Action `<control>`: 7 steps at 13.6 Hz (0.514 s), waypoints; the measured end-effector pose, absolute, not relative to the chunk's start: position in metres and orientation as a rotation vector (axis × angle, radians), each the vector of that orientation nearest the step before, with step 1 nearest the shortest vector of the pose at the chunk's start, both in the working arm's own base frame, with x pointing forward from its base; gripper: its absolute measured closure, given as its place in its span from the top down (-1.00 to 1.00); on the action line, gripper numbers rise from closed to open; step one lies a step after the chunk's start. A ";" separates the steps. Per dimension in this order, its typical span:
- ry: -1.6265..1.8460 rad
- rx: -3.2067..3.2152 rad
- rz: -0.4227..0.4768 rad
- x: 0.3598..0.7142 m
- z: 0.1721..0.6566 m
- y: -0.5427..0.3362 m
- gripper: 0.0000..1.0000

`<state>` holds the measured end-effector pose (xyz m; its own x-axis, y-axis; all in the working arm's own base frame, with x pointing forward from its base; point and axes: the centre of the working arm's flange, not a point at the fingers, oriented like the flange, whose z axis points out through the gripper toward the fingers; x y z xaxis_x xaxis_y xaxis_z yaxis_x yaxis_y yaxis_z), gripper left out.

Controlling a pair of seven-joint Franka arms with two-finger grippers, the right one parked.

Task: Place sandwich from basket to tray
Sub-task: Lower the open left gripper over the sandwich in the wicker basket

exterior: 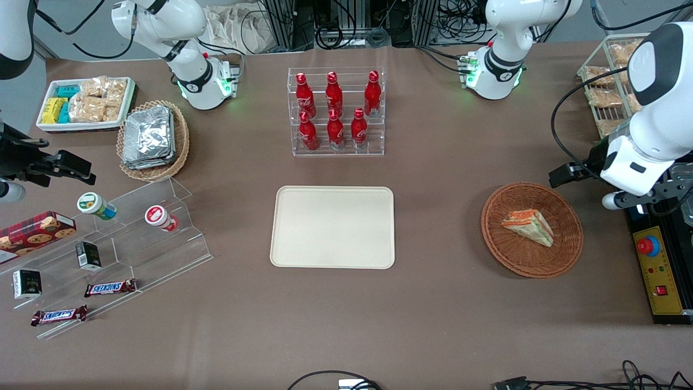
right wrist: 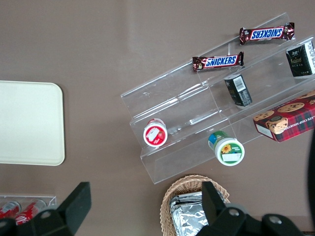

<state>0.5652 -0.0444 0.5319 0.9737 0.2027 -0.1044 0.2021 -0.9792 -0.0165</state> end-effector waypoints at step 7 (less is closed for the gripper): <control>-0.476 -3.074 0.283 0.581 0.487 -0.035 1.00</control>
<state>0.5809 -0.0345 0.4871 0.9371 0.3017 -0.1755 0.2984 -0.9534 -0.0455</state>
